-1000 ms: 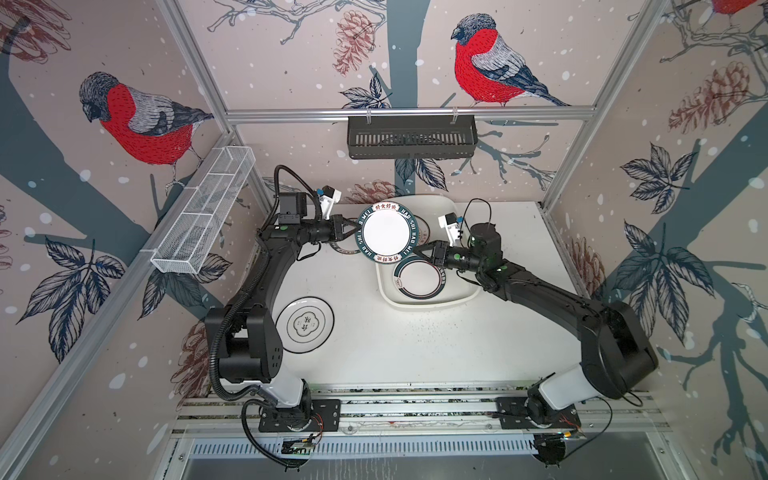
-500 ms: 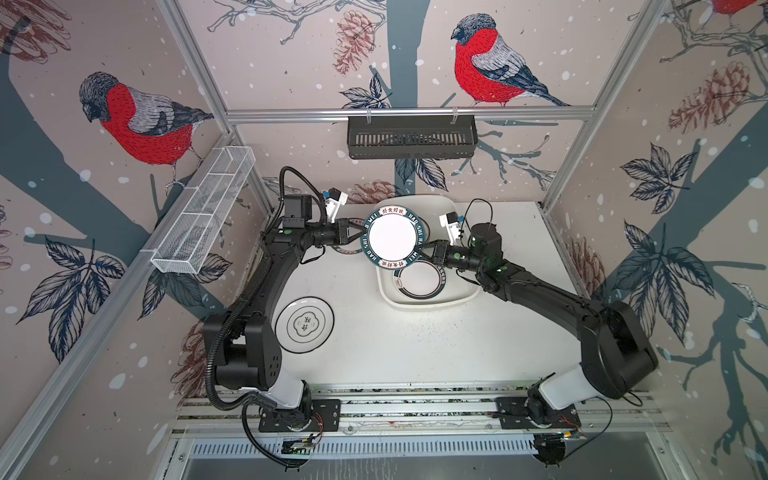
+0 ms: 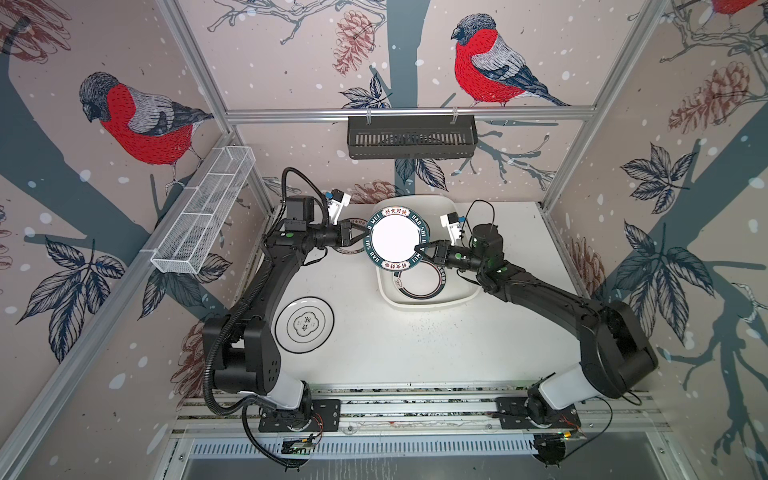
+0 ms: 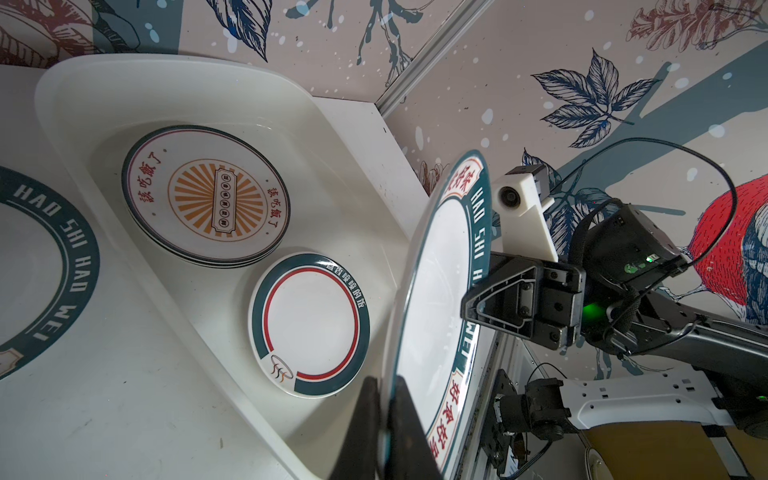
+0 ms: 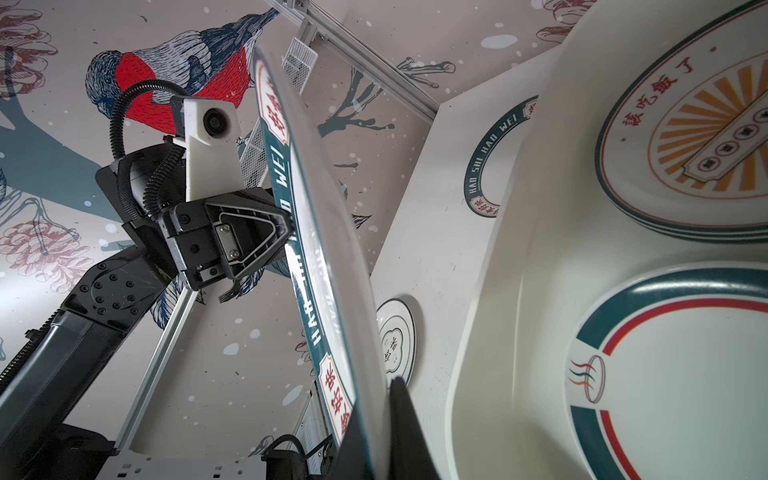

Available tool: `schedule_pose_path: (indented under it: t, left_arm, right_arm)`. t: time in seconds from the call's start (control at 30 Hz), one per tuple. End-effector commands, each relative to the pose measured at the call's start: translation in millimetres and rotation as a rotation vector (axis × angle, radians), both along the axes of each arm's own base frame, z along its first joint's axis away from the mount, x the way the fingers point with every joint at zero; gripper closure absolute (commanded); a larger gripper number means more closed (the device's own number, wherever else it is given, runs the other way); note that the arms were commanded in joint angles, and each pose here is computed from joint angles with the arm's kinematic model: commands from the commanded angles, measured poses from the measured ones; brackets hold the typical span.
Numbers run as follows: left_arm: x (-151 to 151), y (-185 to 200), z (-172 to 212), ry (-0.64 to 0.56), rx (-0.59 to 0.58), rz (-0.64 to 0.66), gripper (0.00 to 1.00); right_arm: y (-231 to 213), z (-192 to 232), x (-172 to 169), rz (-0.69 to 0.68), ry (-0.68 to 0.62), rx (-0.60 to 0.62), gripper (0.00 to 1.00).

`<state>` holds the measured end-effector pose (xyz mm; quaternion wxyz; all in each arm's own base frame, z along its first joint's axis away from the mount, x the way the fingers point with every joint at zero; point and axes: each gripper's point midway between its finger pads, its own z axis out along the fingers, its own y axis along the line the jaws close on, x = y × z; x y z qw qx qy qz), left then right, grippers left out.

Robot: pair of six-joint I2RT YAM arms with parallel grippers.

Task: Place the plates into the plastic bin on the countertop
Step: 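Grasp the plate rim with the right gripper while the left gripper holds it, then open the left gripper and lower the plate into the bin with the right gripper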

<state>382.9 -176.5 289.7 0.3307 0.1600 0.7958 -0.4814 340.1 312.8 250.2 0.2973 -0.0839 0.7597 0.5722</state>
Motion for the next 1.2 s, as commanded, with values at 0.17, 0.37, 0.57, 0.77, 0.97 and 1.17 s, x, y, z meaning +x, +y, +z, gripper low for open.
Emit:
schedule_pose_path:
  t: [0.17,0.37,0.57,0.77,0.97,1.17]
  left_arm:
    - [0,-2,15,-0.067,0.005,-0.015,0.42]
    - [12,7,15,-0.095,0.09,0.046,0.33]
    - [19,11,35,-0.171,0.147,0.05,0.3]
    - [22,11,47,-0.216,0.165,0.04,0.28]
    - [14,13,52,-0.273,0.173,0.049,0.13]
    - [11,13,50,-0.271,0.171,0.052,0.13]
  right_arm:
    - [-10,7,7,-0.011,-0.036,0.004,0.98]
    - [-29,-7,20,-0.047,-0.013,-0.028,0.98]
    - [-58,-34,34,-0.097,0.032,-0.144,0.98]
    - [-77,-58,38,-0.118,0.075,-0.222,0.99]
    - [-88,-78,41,-0.115,0.118,-0.288,0.99]
    - [-94,-93,45,-0.116,0.156,-0.301,0.99]
